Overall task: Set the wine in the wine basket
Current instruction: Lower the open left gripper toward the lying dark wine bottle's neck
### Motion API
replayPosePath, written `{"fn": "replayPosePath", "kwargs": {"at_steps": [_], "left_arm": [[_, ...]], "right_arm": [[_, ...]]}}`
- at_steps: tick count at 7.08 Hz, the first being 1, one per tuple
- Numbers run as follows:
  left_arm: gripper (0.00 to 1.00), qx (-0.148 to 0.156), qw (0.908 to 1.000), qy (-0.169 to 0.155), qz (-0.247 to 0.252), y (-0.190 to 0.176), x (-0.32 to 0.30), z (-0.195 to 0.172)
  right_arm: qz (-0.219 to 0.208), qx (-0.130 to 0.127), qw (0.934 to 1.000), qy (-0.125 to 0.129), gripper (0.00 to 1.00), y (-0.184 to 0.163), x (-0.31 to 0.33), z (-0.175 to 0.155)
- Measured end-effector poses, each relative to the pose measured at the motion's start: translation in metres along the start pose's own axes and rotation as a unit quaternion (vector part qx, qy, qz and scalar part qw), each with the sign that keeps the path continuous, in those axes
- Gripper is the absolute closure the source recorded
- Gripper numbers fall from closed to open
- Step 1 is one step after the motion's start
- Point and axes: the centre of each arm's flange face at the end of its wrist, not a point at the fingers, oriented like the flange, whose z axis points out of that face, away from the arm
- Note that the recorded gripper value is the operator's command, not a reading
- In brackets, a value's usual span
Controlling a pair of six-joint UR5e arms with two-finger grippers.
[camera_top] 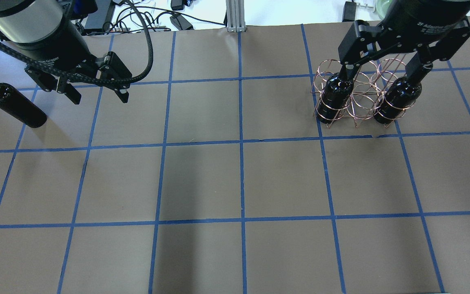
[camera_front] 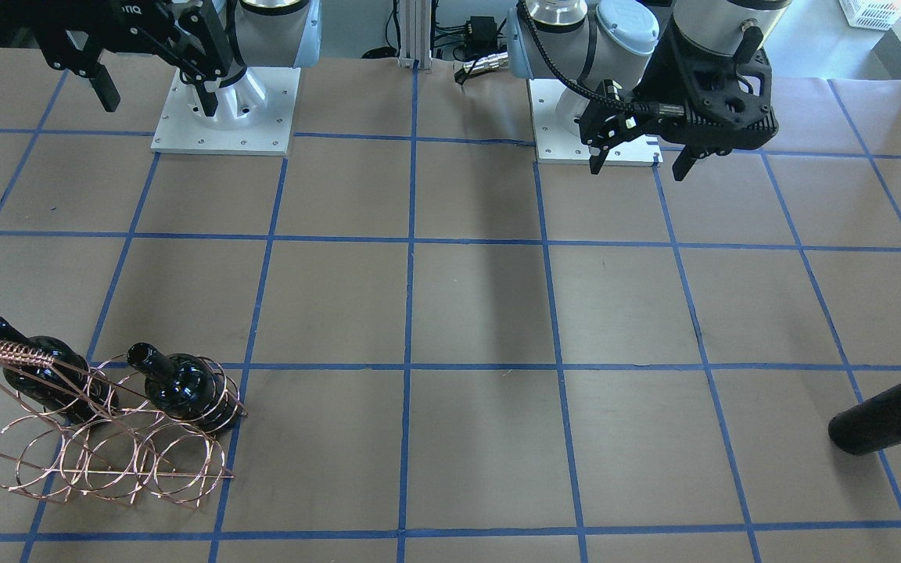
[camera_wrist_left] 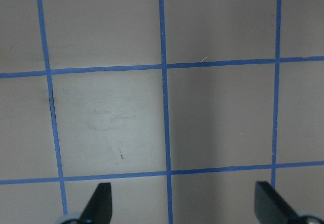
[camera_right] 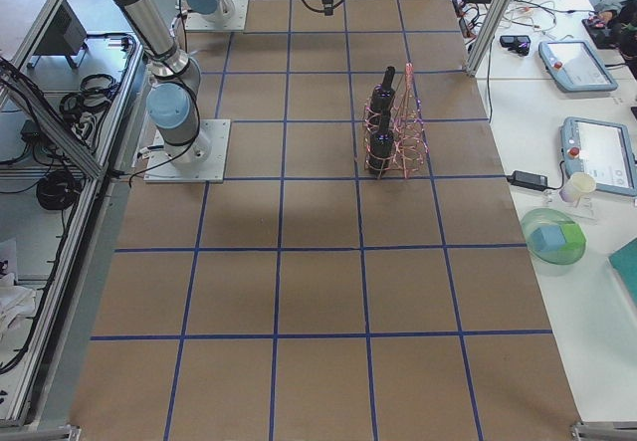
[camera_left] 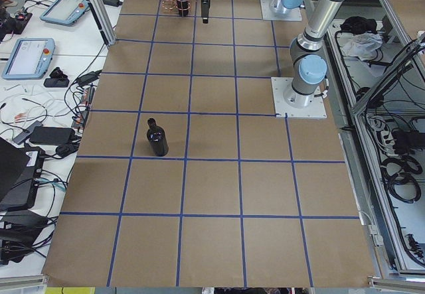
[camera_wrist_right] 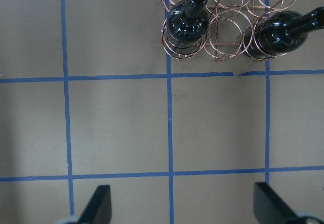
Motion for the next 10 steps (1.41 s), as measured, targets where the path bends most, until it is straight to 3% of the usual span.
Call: {"fn": "replayPosePath", "kwargs": {"at_steps": [3, 8, 10], "left_arm": [[0.0, 0.0, 1.0, -0.001, -0.001, 0.0, -0.001, 0.0], [0.0, -0.003, 1.0, 0.001, -0.007, -0.004, -0.007, 0.004], [0.0, -0.004, 0.9999, 0.002, 0.015, -0.009, -0.02, 0.006]], "right_arm": [[-0.005, 0.014, 0.9999, 0.001, 0.0, -0.012, -0.001, 0.005], [-0.007, 0.008, 0.9999, 0.002, 0.0, -0.013, -0.002, 0.013], [-0.005, 0.003, 1.0, 0.004, 0.0, -0.012, -0.002, 0.015]]}}
